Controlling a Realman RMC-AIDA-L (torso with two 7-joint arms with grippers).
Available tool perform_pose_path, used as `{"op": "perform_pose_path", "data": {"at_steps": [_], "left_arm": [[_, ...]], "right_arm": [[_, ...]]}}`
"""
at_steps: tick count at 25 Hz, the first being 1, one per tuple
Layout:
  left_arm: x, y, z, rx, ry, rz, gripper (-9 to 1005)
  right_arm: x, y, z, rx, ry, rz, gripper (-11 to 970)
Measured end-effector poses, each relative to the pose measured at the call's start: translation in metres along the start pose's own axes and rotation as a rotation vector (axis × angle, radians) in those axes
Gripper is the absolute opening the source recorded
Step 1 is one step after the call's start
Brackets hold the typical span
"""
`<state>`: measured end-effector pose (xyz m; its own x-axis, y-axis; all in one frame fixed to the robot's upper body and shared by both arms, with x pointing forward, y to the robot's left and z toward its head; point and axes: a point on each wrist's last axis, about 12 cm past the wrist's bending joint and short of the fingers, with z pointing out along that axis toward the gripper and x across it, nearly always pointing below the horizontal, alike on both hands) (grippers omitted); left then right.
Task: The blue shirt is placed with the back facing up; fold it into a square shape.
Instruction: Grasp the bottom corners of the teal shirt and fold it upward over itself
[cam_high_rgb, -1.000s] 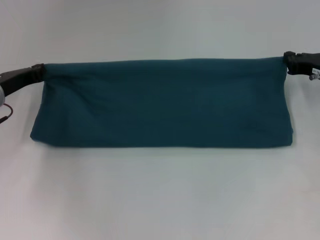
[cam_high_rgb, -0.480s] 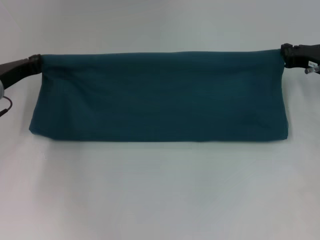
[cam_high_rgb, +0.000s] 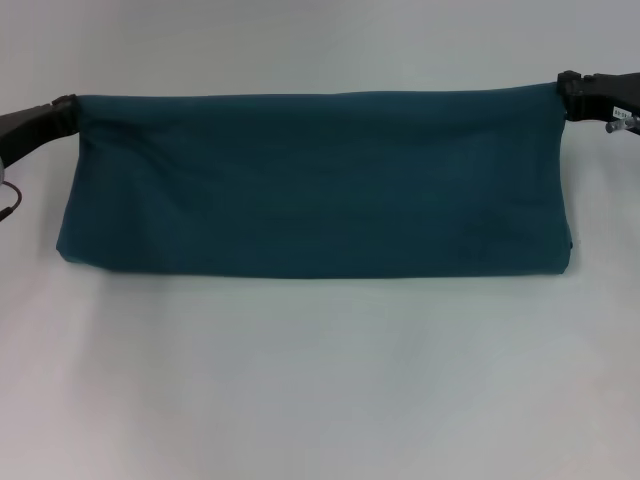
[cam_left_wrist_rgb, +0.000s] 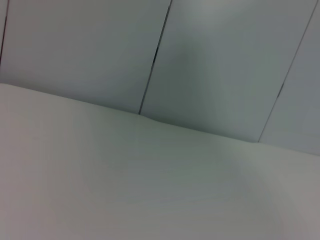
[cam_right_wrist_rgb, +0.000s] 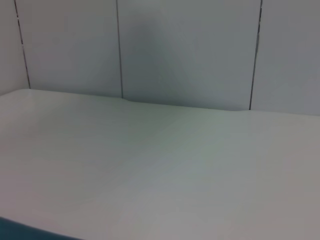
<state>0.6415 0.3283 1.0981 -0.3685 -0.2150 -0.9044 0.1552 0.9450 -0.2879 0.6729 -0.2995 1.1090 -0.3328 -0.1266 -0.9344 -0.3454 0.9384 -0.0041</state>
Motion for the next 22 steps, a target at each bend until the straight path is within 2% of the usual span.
{"op": "perform_pose_path", "data": {"at_steps": [22], "left_arm": [[0.003,-0.011,0.007,0.002,0.015,0.026,44]], "right_arm": [[0.005,0.005,0.002,-0.004,0.027,-0.017,183]]}}
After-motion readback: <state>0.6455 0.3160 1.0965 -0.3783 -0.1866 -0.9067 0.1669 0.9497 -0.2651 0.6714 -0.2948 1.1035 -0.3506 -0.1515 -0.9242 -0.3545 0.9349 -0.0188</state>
